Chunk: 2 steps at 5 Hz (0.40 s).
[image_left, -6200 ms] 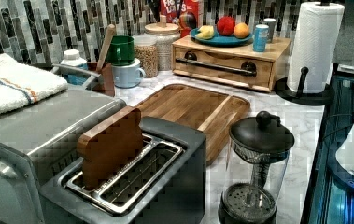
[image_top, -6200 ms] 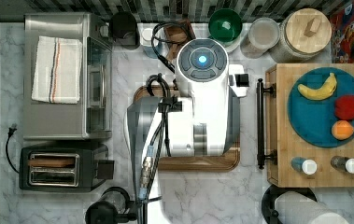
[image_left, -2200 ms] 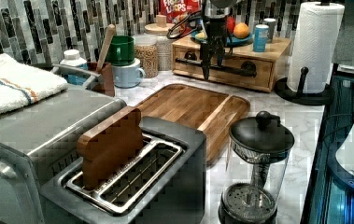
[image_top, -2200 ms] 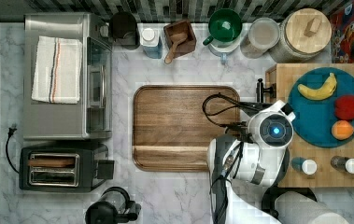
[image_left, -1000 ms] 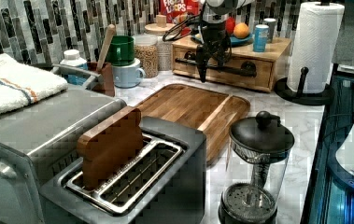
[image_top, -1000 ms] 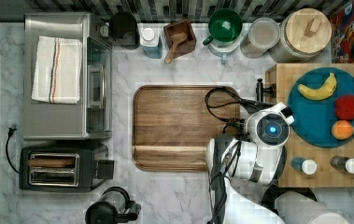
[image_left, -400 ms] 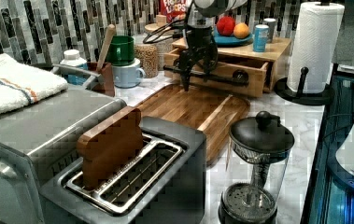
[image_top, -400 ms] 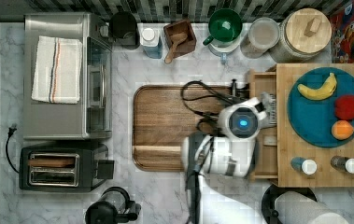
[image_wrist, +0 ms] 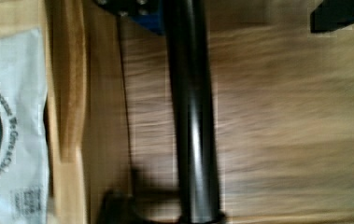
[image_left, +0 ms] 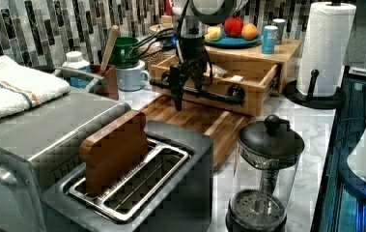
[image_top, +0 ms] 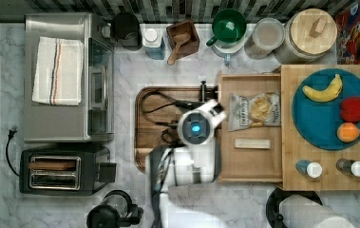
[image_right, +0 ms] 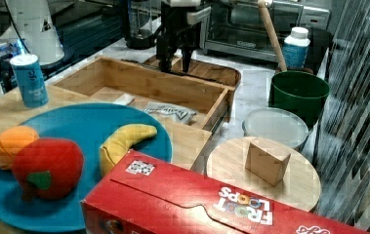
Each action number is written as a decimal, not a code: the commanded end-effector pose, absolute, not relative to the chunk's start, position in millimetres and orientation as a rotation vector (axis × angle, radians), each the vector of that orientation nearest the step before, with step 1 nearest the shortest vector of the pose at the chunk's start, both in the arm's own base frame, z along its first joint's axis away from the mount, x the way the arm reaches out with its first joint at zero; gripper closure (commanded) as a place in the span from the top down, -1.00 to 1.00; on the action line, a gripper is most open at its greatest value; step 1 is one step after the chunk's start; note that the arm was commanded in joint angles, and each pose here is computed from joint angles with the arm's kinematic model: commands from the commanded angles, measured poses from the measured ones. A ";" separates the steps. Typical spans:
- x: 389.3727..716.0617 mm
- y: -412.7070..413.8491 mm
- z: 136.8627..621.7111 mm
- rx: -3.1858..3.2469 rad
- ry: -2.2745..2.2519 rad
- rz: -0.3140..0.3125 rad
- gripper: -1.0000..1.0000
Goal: Open the drawer.
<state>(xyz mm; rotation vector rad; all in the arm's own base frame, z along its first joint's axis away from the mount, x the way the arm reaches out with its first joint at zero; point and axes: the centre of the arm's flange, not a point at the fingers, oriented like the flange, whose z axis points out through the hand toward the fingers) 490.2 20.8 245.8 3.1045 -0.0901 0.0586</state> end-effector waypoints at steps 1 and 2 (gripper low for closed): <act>487.6 121.6 266.4 3.116 -0.097 0.101 1.00; 487.7 121.6 266.5 3.116 -0.097 0.102 1.00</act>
